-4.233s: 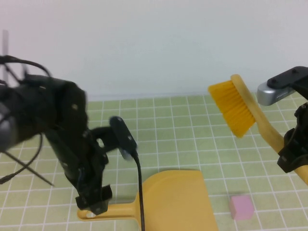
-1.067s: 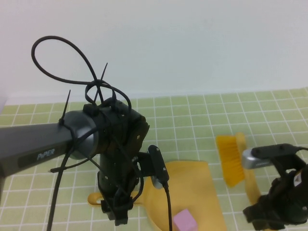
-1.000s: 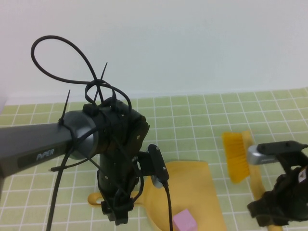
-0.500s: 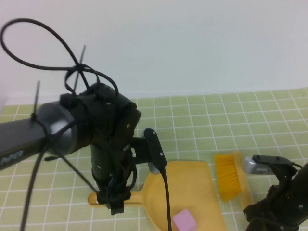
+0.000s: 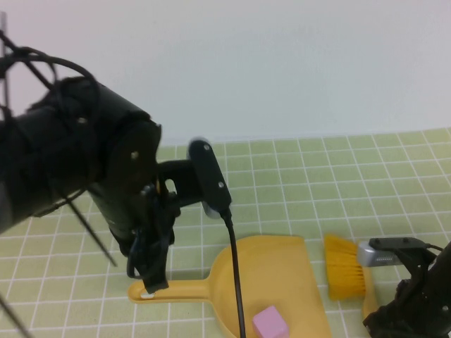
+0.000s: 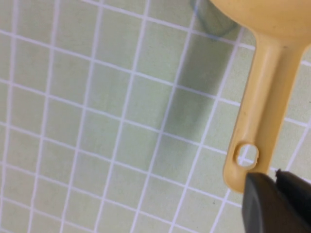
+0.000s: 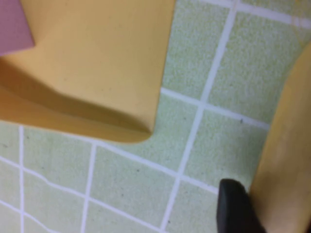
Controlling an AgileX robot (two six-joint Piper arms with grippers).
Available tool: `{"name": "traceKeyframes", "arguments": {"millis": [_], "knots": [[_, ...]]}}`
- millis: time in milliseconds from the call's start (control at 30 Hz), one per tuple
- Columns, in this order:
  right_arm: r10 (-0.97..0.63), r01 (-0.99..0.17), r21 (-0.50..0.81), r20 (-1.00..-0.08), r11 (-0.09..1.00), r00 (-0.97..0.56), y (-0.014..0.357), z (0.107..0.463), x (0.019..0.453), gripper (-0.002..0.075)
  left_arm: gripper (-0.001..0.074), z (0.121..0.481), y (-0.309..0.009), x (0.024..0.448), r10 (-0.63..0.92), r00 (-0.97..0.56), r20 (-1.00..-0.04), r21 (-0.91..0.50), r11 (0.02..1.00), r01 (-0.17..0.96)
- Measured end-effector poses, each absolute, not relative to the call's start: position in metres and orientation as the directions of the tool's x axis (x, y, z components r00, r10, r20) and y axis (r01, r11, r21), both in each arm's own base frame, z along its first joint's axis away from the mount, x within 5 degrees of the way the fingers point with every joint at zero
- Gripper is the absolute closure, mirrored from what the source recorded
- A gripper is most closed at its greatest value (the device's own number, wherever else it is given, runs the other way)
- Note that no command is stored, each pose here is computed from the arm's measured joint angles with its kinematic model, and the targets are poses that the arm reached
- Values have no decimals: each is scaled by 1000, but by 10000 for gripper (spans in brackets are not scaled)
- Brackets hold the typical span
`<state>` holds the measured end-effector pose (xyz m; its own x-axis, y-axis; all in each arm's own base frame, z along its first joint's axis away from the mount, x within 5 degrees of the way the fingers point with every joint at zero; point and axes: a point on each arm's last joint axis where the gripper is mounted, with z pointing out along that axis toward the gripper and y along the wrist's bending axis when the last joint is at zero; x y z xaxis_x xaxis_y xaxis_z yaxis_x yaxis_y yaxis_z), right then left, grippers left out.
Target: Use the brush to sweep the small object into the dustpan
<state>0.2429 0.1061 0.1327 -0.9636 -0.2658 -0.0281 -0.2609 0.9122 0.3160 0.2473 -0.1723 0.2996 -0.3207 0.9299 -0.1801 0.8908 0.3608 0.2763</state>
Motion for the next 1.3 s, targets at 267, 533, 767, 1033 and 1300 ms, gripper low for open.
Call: {"name": "traceKeyframes", "arguments": {"millis": [267, 533, 767, 1033, 1300], "knots": [[-327, -332, 284, -68, 899, -943, 102, 151, 238, 426, 735, 348, -153, 219, 852, -377, -363, 303, 491, 817], [-356, -425, 257, -273, 868, -894, 99, 239, 229, 426, 735, 395, -129, 173, 696, -382, -608, 229, 615, 755], [-345, -505, 160, -556, 848, -756, 85, 323, 194, 545, 735, 397, -97, 130, 534, -352, -769, 181, 710, 681], [-320, -513, 106, -669, 852, -670, 73, 346, 160, 716, 735, 367, -66, 90, 423, -311, -851, 139, 753, 643], [-261, -490, 80, -766, 868, -588, 61, 330, 130, 724, 735, 330, -48, 67, 326, -185, -927, 148, 772, 618]]}}
